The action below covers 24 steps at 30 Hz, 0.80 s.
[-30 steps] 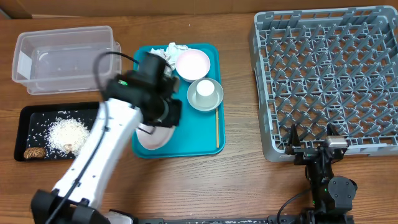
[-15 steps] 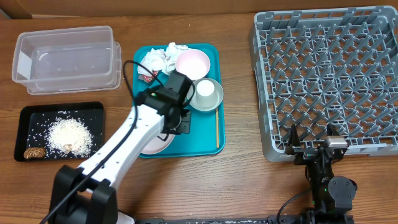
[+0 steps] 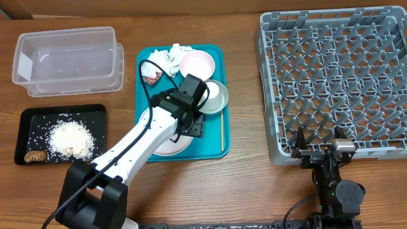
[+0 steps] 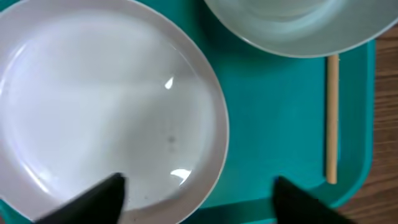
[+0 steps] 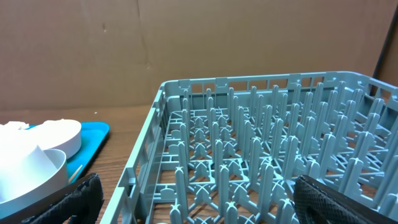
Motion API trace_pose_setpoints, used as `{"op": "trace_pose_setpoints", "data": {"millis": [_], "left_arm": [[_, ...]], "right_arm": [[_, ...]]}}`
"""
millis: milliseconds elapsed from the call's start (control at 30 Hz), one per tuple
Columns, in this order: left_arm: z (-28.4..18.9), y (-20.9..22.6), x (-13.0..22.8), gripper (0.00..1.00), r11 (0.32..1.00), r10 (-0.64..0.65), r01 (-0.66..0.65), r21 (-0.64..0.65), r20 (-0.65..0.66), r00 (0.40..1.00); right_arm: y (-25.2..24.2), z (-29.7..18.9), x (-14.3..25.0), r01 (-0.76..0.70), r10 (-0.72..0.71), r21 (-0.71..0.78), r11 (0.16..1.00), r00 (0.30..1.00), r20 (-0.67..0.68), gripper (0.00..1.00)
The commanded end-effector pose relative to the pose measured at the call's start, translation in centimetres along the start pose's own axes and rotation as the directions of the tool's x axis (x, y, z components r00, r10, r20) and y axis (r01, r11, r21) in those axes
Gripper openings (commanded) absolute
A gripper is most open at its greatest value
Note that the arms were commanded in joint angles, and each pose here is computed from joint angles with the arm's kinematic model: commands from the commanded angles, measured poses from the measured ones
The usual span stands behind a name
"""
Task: Sort waste into correct bins and load items into the dishwasher
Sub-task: 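Bring the empty plate back and set it on the teal tray, then grasp the crumpled white tissue on the teal tray with the left gripper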
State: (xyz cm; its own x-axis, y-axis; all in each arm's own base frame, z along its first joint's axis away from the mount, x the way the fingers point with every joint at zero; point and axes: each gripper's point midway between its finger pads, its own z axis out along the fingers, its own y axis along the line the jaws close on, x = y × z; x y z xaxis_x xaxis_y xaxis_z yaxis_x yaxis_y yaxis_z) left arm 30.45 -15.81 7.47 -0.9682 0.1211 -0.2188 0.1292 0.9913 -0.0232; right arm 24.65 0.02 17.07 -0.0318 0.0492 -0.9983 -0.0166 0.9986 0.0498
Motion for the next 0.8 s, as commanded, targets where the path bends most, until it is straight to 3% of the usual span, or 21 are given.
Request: {"op": "trace_pose_setpoints", "data": {"millis": [0,167,333,533,667,767], "left_arm": [[-0.3,0.8,-0.4,0.84,0.998,0.003,-0.002,-0.055,0.013,1.0],[-2.8,1.2,-3.0,0.87,0.995,0.011,-0.003,-0.095,0.082,0.997],[-7.2,2.3,-7.4,1.0,0.985,-0.002,0.043,-0.169,0.236,0.972],[-11.5,2.1,-12.0,1.0,0.986,-0.042,0.104,-0.133,0.402,0.915],[-12.8,1.9,-15.3,1.0,0.99,-0.108,0.137,-0.021,0.506,0.856],[-12.7,1.6,-17.2,1.0,0.98,-0.181,0.112,0.167,0.495,0.85]], "right_arm": [[-0.2,0.0,0.1,0.001,-0.002,0.011,1.0,1.0,0.008,1.0],[-0.2,0.0,0.1,0.001,-0.002,0.011,1.0,1.0,0.008,1.0],[-0.2,0.0,0.1,0.001,-0.002,0.011,1.0,1.0,0.008,1.0],[-0.2,0.0,0.1,0.001,-0.002,0.011,1.0,1.0,0.008,1.0],[-0.2,0.0,0.1,0.001,-0.002,0.011,1.0,1.0,0.008,1.0],[-0.2,0.0,0.1,0.001,-0.002,0.011,1.0,1.0,0.008,1.0]]}}
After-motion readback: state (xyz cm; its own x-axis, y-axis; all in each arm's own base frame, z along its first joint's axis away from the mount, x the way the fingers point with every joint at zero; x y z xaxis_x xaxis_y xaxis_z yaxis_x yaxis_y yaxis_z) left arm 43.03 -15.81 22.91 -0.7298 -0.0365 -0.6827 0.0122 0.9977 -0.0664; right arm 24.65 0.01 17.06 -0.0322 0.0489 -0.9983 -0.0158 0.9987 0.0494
